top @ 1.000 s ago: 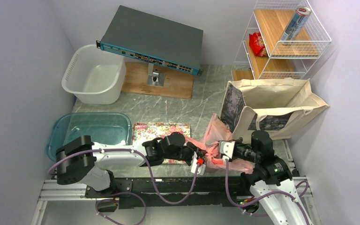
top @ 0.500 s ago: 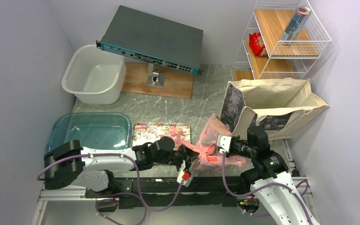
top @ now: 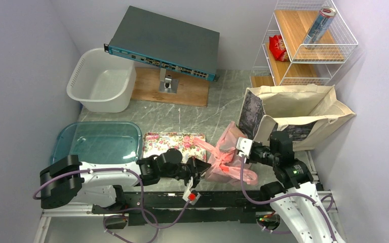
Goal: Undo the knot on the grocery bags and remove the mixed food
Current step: Untie the takeout bag at the center of the board.
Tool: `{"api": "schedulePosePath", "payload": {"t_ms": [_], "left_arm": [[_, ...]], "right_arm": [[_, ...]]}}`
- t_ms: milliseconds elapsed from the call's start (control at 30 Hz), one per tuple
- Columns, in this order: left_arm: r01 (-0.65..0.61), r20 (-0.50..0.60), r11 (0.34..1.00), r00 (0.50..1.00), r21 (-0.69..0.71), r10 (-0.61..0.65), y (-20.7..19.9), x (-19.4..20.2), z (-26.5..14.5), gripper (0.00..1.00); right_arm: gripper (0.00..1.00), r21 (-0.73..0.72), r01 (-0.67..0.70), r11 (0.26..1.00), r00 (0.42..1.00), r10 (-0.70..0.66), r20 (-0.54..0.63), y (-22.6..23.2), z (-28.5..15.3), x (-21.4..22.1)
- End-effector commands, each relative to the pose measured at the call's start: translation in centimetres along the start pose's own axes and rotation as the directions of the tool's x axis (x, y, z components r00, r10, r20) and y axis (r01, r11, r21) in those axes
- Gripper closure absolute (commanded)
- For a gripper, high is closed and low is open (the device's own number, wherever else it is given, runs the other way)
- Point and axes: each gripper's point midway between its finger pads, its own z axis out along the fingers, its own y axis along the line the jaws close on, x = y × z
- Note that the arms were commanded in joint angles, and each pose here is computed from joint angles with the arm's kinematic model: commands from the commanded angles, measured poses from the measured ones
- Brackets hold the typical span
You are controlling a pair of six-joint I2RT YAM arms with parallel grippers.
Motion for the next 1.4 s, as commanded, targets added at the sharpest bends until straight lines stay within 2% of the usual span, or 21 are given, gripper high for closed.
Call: {"api": "schedulePosePath", "payload": {"t_ms": [0, 167, 267, 333, 367, 400, 433, 467, 500, 533, 600, 667, 700, 800, 867, 1000, 1100, 1167, 1367], "left_arm": [[0.063, 0.035, 0.954, 0.996, 0.293, -0.076, -9.5, -0.6, -1.4, 1.0], [0.058, 0.027, 0.952, 0.997, 0.302, -0.07, -10.0, -0.4, -1.8, 1.0], [0.078, 0.009, 0.956, 0.996, 0.282, -0.084, -9.7, -0.2, -1.9, 1.0], [0.183, -0.033, 0.955, 0.983, 0.234, -0.181, -8.0, -0.1, -1.9, 1.0], [0.268, -0.06, 0.939, 0.963, 0.213, -0.262, -6.8, -0.1, -2.0, 0.96], [0.357, -0.08, 0.914, 0.934, 0.194, -0.348, -5.2, -0.2, -2.2, 0.84], [0.467, -0.097, 0.865, 0.884, 0.183, -0.457, -3.9, -0.1, -2.6, 0.67], [0.558, -0.1, 0.811, 0.829, 0.175, -0.55, -2.1, -0.3, -3.1, 0.5], [0.649, -0.092, 0.742, 0.76, 0.166, -0.644, -0.5, -0.5, -3.5, 0.39], [0.718, -0.069, 0.68, 0.694, 0.149, -0.717, 1.7, -0.7, -4.1, 0.34], [0.816, -0.04, 0.561, 0.571, 0.14, -0.82, 3.8, -0.9, -4.6, 0.32], [0.868, 0.015, 0.478, 0.481, 0.133, -0.877, 5.6, -1.4, -4.5, 0.32], [0.877, 0.045, 0.456, 0.455, 0.149, -0.89, 6.1, -1.9, -4.2, 0.32], [0.87, 0.116, 0.454, 0.44, 0.192, -0.891, 7.1, -2.8, -3.1, 0.31], [0.855, 0.125, 0.476, 0.46, 0.207, -0.879, 6.9, -2.8, -2.3, 0.33], [0.834, 0.118, 0.496, 0.482, 0.241, -0.868, 6.4, -3.2, -1.4, 0.5], [0.82, 0.123, 0.507, 0.493, 0.264, -0.861, 5.9, -4.1, -1.1, 0.58], [0.819, 0.125, 0.512, 0.497, 0.261, -0.859, 5.6, -4.4, -0.6, 0.58], [0.803, 0.148, 0.562, 0.542, 0.198, -0.827, 6.3, -3.4, 1.1, 0.5]], "right_arm": [[1.0, 0.323, 0.054, 0.945, 0.997, -0.034, -0.068, -8.1, -3.0, -1.7], [1.0, 0.357, 0.016, 0.934, 0.999, -0.001, -0.042, -9.4, -3.4, -2.5], [1.0, 0.32, 0.019, 0.947, 1.0, -0.011, -0.028, -8.9, -3.2, -2.9], [1.0, 0.241, 0.035, 0.97, 0.999, -0.028, -0.029, -7.1, -2.7, -2.4], [1.0, 0.209, 0.034, 0.977, 0.999, -0.029, -0.028, -6.2, -2.4, -2.1], [1.0, 0.178, 0.036, 0.983, 0.999, -0.031, -0.029, -5.4, -2.2, -1.7], [1.0, 0.132, 0.033, 0.991, 0.999, -0.029, -0.035, -4.1, -2.0, -1.1], [1.0, 0.097, 0.039, 0.995, 0.999, -0.036, -0.035, -3.1, -1.9, -0.8], [1.0, 0.063, 0.045, 0.997, 0.998, -0.043, -0.034, -2.1, -1.7, -0.4], [1.0, 0.034, 0.054, 0.998, 0.998, -0.053, -0.028, -1.2, -1.6, -0.1], [1.0, 0.005, 0.079, 0.997, 0.996, -0.079, -0.034, 0.2, -1.6, 0.8], [1.0, -0.006, 0.092, 0.996, 0.995, -0.092, -0.046, 1.2, -1.5, 1.8], [1.0, -0.012, 0.104, 0.995, 0.993, -0.104, -0.049, 1.7, -1.5, 2.2], [1.0, -0.025, 0.112, 0.993, 0.992, -0.113, -0.061, 2.6, -1.5, 3.0], [1.0, -0.025, 0.109, 0.994, 0.992, -0.11, -0.067, 2.8, -1.6, 3.2], [1.0, -0.028, 0.093, 0.995, 0.992, -0.096, -0.087, 2.7, -1.7, 3.4], [1.0, -0.026, 0.089, 0.996, 0.991, -0.091, -0.096, 2.6, -1.8, 3.4], [1.0, -0.024, 0.093, 0.995, 0.991, -0.095, -0.089, 2.6, -1.8, 3.3], [1.0, -0.02, 0.105, 0.994, 0.991, -0.106, -0.086, 2.5, -1.9, 3.2]]}}
